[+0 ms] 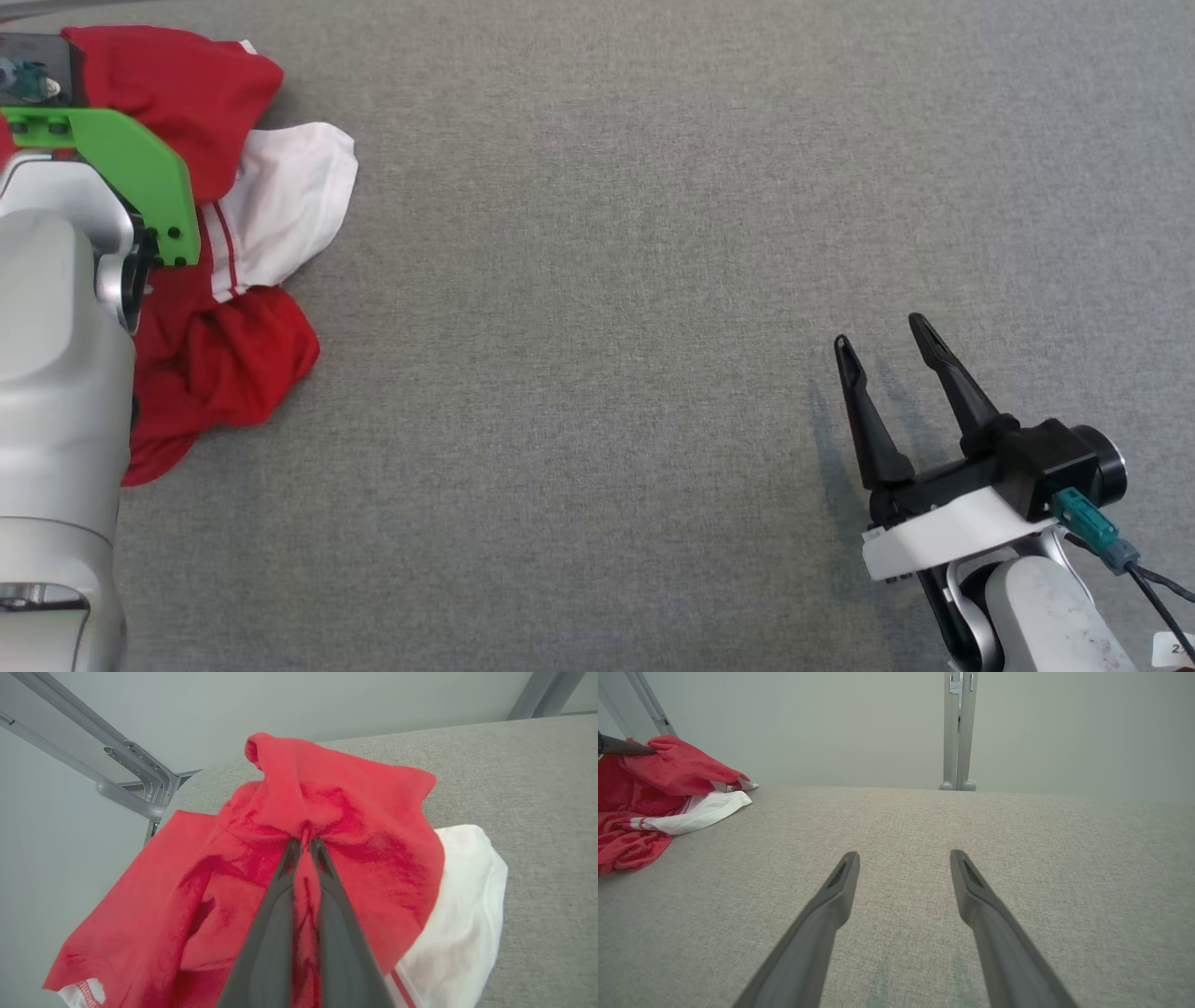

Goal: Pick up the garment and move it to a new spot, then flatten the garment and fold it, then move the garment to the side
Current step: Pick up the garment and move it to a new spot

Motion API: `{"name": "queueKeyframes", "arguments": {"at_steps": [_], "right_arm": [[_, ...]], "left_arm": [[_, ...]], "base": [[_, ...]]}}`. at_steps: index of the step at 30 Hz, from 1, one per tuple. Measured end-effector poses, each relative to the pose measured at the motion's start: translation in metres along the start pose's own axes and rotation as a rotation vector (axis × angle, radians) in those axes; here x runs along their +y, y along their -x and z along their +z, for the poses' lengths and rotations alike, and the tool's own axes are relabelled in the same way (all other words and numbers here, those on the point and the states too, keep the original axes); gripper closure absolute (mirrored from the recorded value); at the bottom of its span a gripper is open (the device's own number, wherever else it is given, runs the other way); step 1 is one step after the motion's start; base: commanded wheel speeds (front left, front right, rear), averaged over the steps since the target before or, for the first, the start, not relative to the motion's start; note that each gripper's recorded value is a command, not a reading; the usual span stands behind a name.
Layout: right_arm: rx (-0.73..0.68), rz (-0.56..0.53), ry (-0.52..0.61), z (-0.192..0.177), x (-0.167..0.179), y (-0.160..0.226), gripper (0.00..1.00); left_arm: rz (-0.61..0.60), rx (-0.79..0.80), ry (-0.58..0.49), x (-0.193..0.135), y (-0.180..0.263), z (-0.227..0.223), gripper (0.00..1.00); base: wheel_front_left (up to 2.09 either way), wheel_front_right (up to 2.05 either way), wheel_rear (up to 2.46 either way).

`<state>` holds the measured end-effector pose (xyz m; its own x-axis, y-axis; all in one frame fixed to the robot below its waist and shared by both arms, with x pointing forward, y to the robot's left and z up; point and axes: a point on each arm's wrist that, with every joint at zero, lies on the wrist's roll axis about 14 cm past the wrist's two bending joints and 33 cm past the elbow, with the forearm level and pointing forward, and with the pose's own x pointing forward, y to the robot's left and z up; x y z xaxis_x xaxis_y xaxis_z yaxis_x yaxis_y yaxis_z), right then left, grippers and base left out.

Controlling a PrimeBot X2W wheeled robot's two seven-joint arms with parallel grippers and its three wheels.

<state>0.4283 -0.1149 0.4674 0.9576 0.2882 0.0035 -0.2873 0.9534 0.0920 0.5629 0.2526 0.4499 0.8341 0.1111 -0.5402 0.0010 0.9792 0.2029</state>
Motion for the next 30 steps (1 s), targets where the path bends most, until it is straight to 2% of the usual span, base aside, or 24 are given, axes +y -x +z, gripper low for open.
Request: {"name": "queueKeyframes", "arguments": {"at_steps": [6, 8, 16, 19, 23, 30], "right_arm": [[-0.041, 0.031, -0.020, 0.017, 0.018, 0.004, 0.00], [-0.053, 0.032, -0.029, 0.021, 0.022, 0.007, 0.00], [-0.083, 0.015, -0.048, 0.035, 0.027, 0.027, 0.00], [-0.095, -0.002, -0.046, 0.040, 0.025, 0.035, 0.00], [-0.113, -0.028, -0.040, 0.047, 0.019, 0.044, 0.00], [-0.144, -0.093, -0.027, 0.058, 0.002, 0.060, 0.00]], "left_arm": [[0.000, -0.164, 0.098, 0.031, 0.036, 0.067, 1.00], [0.003, -0.198, 0.092, 0.040, 0.050, 0.082, 1.00], [-0.057, -0.378, 0.083, 0.036, 0.107, 0.149, 1.00], [-0.125, -0.448, 0.083, 0.013, 0.129, 0.172, 1.00], [-0.284, -0.496, 0.096, -0.041, 0.151, 0.182, 1.00], [-0.579, -0.435, 0.086, -0.153, 0.173, 0.133, 1.00]], "base": [[0.00, 0.00, 0.00], [0.00, 0.00, 0.00], [0.00, 0.00, 0.00], [0.00, 0.00, 0.00], [0.00, 0.00, 0.00], [0.00, 0.00, 0.00]]}}
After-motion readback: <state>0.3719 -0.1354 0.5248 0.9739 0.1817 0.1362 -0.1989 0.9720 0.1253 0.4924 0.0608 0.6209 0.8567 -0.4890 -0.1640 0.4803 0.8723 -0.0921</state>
